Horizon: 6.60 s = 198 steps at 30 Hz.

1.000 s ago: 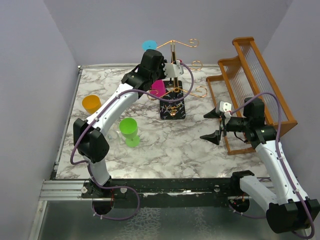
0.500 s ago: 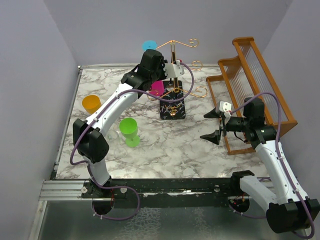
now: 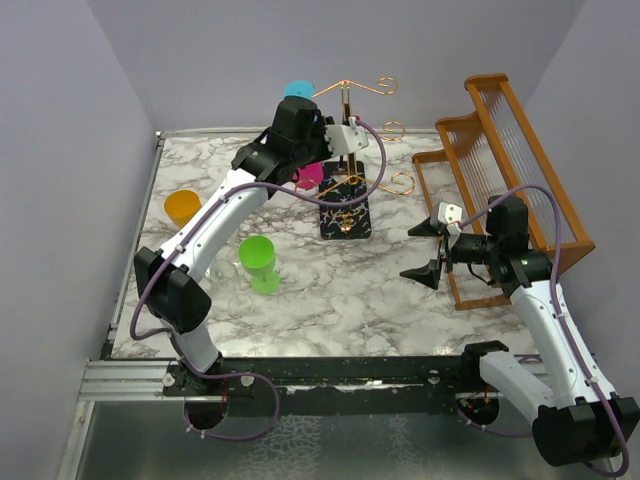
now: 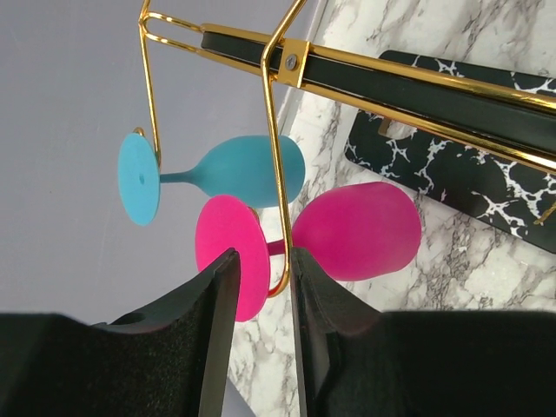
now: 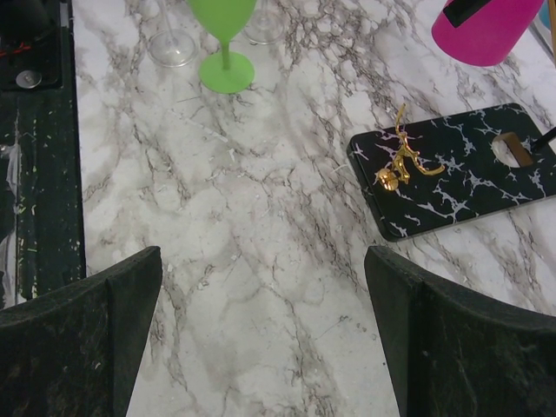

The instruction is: Place the wine glass upside down on the wine glass rack

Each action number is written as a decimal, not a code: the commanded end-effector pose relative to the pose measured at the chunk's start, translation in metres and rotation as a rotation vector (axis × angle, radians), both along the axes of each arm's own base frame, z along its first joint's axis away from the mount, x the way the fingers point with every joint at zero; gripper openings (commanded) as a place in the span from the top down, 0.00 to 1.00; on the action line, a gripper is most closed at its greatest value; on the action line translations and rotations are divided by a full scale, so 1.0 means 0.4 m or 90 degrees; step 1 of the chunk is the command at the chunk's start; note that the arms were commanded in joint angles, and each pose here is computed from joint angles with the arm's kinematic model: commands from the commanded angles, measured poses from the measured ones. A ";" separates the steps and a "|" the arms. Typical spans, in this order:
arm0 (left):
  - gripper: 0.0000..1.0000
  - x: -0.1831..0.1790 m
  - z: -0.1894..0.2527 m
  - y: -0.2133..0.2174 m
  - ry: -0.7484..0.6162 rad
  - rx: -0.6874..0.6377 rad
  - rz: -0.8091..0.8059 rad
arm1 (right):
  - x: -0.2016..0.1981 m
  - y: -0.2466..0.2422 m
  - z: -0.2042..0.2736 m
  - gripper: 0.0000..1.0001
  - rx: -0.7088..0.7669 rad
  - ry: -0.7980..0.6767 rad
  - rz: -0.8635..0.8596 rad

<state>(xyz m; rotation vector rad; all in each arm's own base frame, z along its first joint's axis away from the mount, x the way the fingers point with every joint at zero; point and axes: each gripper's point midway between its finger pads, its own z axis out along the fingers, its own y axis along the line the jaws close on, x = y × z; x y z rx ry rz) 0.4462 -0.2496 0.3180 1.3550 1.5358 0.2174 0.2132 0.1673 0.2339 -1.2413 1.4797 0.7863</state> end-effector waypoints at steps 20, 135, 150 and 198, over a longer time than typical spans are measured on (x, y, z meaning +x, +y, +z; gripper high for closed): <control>0.38 -0.252 0.159 0.353 0.018 -0.226 0.173 | 0.025 -0.014 -0.011 0.00 -0.012 -0.010 -0.030; 1.00 -0.069 -0.176 0.851 0.251 -0.340 0.617 | 0.092 -0.046 -0.067 0.01 -0.060 0.015 -0.100; 1.00 -0.072 0.266 0.685 0.036 -0.478 0.451 | 0.146 -0.074 0.168 0.00 -0.105 -0.017 -0.137; 1.00 -0.115 0.596 -0.024 0.133 -0.715 -0.129 | 0.534 0.018 0.646 0.25 0.287 0.037 -0.333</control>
